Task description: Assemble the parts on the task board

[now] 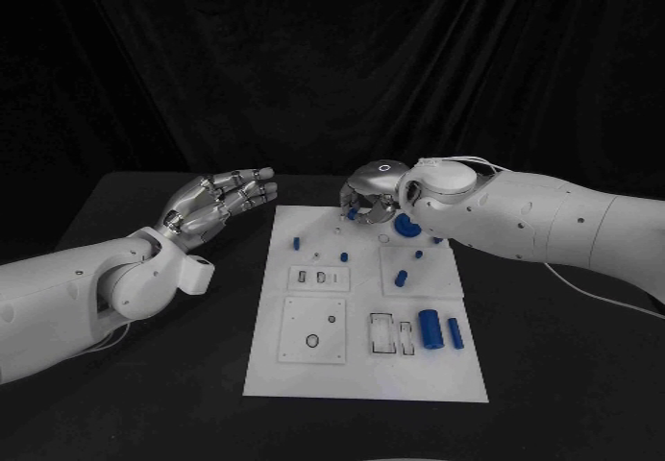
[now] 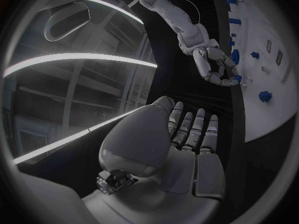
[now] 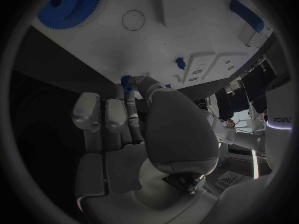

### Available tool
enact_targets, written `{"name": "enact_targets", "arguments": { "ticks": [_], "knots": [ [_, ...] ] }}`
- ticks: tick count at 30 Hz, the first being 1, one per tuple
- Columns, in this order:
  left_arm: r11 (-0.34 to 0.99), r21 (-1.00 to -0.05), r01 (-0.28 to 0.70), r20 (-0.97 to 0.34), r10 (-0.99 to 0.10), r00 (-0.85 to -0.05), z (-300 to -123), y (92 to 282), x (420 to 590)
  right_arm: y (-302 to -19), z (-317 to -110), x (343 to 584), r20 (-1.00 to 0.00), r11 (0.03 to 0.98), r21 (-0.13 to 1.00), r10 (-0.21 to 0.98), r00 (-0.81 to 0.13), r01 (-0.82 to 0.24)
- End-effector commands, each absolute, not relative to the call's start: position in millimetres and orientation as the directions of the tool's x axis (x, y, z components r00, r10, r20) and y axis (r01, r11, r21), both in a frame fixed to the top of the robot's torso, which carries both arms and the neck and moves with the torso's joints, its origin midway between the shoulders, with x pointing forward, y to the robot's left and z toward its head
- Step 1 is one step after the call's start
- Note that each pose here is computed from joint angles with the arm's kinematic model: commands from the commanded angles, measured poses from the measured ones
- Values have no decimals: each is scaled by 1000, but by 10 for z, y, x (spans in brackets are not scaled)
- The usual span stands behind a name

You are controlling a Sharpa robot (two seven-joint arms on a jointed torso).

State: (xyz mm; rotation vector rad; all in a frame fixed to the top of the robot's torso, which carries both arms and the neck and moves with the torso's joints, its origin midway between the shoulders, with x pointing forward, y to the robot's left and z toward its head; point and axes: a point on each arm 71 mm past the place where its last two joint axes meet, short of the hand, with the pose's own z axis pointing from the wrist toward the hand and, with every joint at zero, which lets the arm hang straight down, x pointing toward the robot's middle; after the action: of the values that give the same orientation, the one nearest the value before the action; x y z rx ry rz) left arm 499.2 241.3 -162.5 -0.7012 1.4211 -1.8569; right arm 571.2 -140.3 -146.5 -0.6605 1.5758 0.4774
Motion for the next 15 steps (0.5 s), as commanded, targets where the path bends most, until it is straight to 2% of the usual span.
{"name": "enact_targets", "arguments": {
  "ticks": [1, 15],
  "knots": [
    [-208, -949, 236, 15, -780, -626, -1570, 2407, 4984, -1389, -1475, 5709, -991, 742, -73, -126, -32, -667],
    [-203, -952, 229, 16, -781, -625, -1575, 2430, 4981, -1371, -1429, 5702, -996, 735, -81, -84, 27, -673]
  ]
}}
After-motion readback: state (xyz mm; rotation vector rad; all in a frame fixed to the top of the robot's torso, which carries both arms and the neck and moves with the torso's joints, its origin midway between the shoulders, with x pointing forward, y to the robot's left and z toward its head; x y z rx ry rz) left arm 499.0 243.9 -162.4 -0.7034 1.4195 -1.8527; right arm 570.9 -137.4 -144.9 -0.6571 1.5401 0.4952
